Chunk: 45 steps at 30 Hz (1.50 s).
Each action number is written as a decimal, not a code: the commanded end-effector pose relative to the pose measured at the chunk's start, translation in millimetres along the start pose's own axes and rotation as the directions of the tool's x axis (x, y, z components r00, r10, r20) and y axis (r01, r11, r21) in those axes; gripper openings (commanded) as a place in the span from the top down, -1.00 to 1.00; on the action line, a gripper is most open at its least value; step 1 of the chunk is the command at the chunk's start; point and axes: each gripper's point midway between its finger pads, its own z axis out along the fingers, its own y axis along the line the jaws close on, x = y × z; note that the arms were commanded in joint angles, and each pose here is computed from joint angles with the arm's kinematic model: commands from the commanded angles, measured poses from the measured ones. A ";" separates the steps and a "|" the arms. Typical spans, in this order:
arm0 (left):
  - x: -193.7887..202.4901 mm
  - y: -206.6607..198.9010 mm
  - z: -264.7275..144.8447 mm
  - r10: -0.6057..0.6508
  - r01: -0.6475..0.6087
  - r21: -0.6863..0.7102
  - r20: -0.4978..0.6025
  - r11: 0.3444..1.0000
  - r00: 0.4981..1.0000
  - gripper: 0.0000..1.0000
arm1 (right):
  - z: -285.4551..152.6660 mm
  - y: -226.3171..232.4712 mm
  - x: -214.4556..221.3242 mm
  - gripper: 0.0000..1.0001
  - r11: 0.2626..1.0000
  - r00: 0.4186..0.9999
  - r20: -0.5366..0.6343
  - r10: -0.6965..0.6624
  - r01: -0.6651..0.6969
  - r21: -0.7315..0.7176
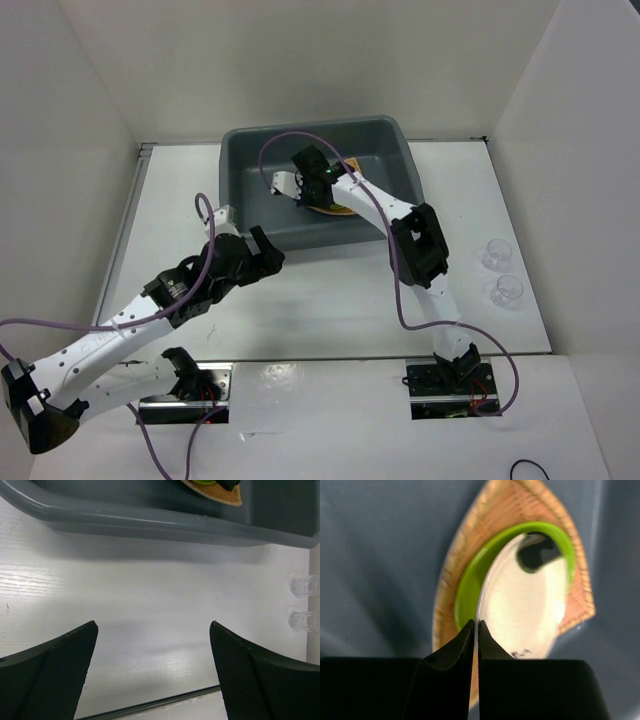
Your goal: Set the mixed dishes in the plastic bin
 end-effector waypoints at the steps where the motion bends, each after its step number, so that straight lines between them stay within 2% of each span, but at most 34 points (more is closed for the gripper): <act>1: -8.8 2.7 -1.7 -0.023 0.023 -0.002 0.023 1.000 0.999 -0.97 | 4.1 -17.1 -18.5 1.00 0.997 0.999 0.037 0.019 -0.021 0.076; 4: -5.5 5.8 -0.1 -0.016 0.016 -0.004 0.008 1.000 1.000 -0.97 | 3.9 -19.8 -18.7 0.98 0.995 0.998 0.038 0.042 -0.045 0.092; 5: -7.4 7.5 0.6 -0.021 0.021 -0.010 0.013 1.000 1.000 -0.97 | 3.0 -17.3 -22.3 0.90 0.995 0.999 0.035 0.034 -0.038 0.096; 6: -4.9 10.7 2.2 -0.023 0.023 -0.015 0.003 1.000 1.000 -0.97 | -4.0 -23.6 -26.4 0.72 0.992 0.998 0.053 0.037 -0.043 0.114; 7: -4.9 11.2 2.2 -0.012 0.012 -0.015 0.002 1.000 1.000 -0.97 | -14.1 -23.0 -31.8 0.31 0.991 0.997 0.062 0.042 -0.049 0.125; 8: -5.3 11.7 2.5 -0.017 0.017 -0.015 -0.001 1.000 1.000 -0.97 | -17.7 -17.9 -34.2 0.02 0.991 0.997 0.066 0.049 -0.057 0.119; 10: -9.0 12.9 0.9 -0.016 0.017 -0.013 0.010 1.000 1.000 -0.97 | -33.2 -23.2 -38.1 -0.44 0.980 0.994 0.065 0.085 -0.095 0.177; 11: -6.2 14.0 0.3 -0.013 0.013 -0.015 -0.003 1.000 1.000 -0.97 | -48.4 -20.4 -44.1 -0.89 0.977 0.994 0.075 0.073 -0.086 0.196; 13: -11.4 15.4 -4.9 -0.025 0.025 -0.009 0.013 1.000 1.000 -0.97 | -66.3 -26.6 -46.7 -0.92 0.963 0.992 0.092 0.086 -0.106 0.248; 16: -18.0 20.4 -13.4 -0.027 0.028 -0.015 0.028 1.000 0.999 -0.97 | -92.1 -36.6 -27.3 -0.47 0.928 0.989 0.058 0.137 -0.149 0.342; 17: -21.1 22.9 -17.0 -0.024 0.025 -0.014 0.038 1.000 0.999 -0.97 | -99.6 -31.6 -11.7 -0.20 0.922 0.991 0.022 0.134 -0.133 0.364; 20: -25.7 24.1 -20.1 -0.023 0.024 -0.016 0.048 1.000 0.999 -0.97 | -97.0 -1.5 24.9 0.21 0.940 0.992 -0.077 0.102 -0.071 0.333; 21: -28.3 27.1 -19.4 -0.019 0.020 -0.025 0.056 0.999 0.998 -0.97 | -106.1 1.0 30.0 0.44 0.939 0.992 -0.074 0.103 -0.073 0.336; 23: -26.5 28.0 -17.3 -0.014 0.015 -0.027 0.040 1.000 0.999 -0.97 | -102.9 20.1 50.7 0.67 0.951 0.988 -0.129 0.081 -0.038 0.307; 24: -28.2 29.7 -16.8 -0.018 0.020 -0.033 0.045 0.999 0.999 -0.97 | -108.9 21.6 53.8 0.91 0.950 0.989 -0.126 0.082 -0.039 0.310; 25: -28.5 30.5 -16.6 -0.015 0.016 -0.031 0.040 0.999 0.999 -0.97 | -105.4 33.9 63.2 1.00 0.961 0.986 -0.150 0.069 -0.025 0.277; 30: -31.0 31.5 -17.9 -0.015 0.016 -0.031 0.036 0.999 0.999 -0.97 | -104.4 73.0 82.8 1.00 0.989 0.984 -0.171 0.052 -0.027 0.147; 35: -40.6 36.8 -28.1 -0.032 0.034 -0.032 0.080 0.999 0.996 -0.97 | -110.3 98.9 90.7 1.00 0.995 0.983 -0.162 0.087 -0.079 0.057; 45: -38.6 43.6 -26.2 -0.037 0.041 -0.052 0.072 0.998 0.997 -0.97 | -142.8 140.2 76.7 1.00 0.973 0.983 -0.064 0.173 -0.180 -0.147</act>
